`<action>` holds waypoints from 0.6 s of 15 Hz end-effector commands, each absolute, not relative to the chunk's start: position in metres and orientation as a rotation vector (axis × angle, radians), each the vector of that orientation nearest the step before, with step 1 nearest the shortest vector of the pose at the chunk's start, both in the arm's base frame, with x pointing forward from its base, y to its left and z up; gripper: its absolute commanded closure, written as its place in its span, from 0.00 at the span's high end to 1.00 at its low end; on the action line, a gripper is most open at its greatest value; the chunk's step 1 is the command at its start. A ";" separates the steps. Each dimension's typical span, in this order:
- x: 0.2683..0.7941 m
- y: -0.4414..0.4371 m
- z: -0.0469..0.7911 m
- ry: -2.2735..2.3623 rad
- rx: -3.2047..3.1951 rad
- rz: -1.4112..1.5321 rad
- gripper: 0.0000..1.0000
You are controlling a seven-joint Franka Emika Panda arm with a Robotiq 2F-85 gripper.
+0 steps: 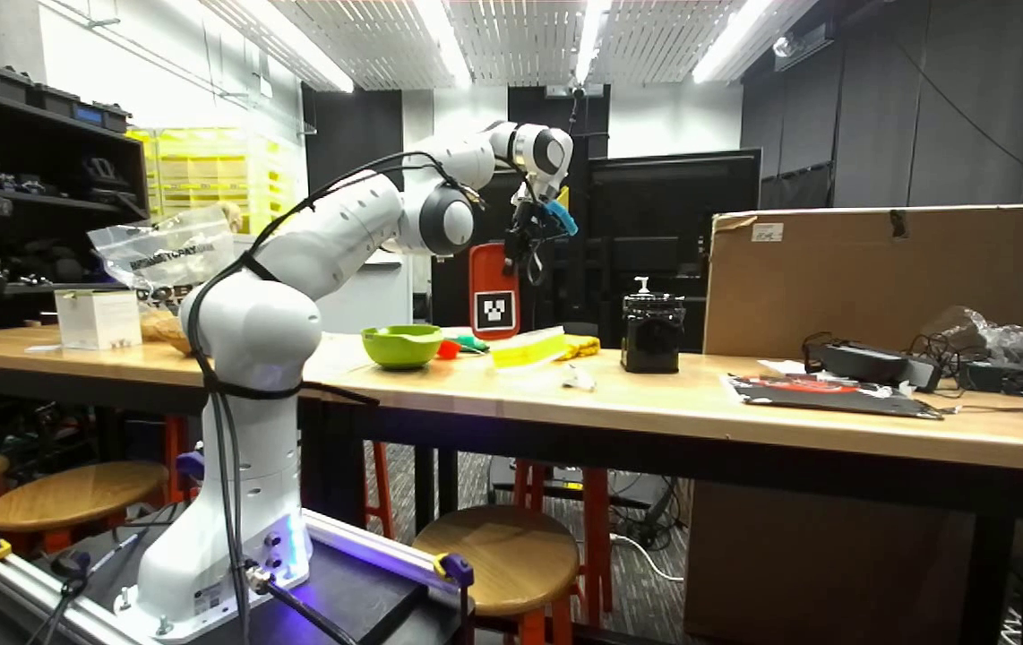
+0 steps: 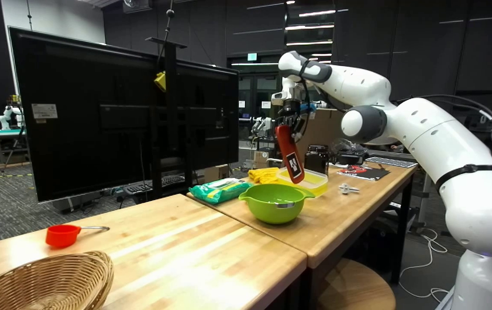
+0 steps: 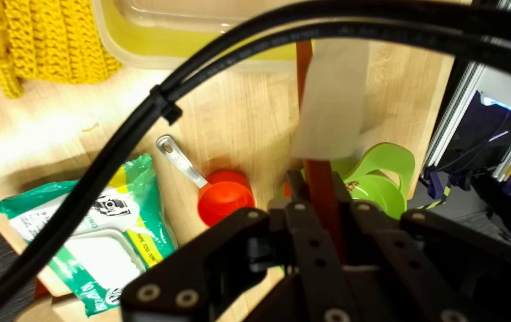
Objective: Put the lid on the yellow lunch box
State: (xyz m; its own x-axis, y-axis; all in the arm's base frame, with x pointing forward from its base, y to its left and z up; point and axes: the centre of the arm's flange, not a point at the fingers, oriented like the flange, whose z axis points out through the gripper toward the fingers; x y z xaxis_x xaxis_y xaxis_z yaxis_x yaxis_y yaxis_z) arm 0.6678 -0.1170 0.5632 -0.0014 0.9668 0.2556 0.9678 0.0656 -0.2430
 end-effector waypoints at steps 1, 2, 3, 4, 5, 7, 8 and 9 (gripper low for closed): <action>0.716 -0.143 0.617 -1.958 -1.985 -0.042 0.03; 0.714 -0.147 0.621 -1.950 -1.992 -0.041 0.03; 0.712 -0.151 0.624 -1.944 -1.999 -0.039 0.03; 0.710 -0.156 0.627 -1.937 -2.001 -0.039 0.03; 0.708 -0.160 0.629 -1.925 -2.009 -0.032 0.03; 0.704 -0.170 0.632 -1.903 -2.021 -0.027 0.03; 0.700 -0.176 0.634 -1.889 -2.029 -0.031 0.03; 0.697 -0.182 0.635 -1.872 -2.045 -0.028 0.03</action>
State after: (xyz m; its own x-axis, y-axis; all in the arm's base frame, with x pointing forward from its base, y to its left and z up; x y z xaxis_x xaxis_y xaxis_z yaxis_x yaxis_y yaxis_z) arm 0.6513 -0.1539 0.5832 0.0735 0.9669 0.2444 0.9728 -0.0155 -0.2310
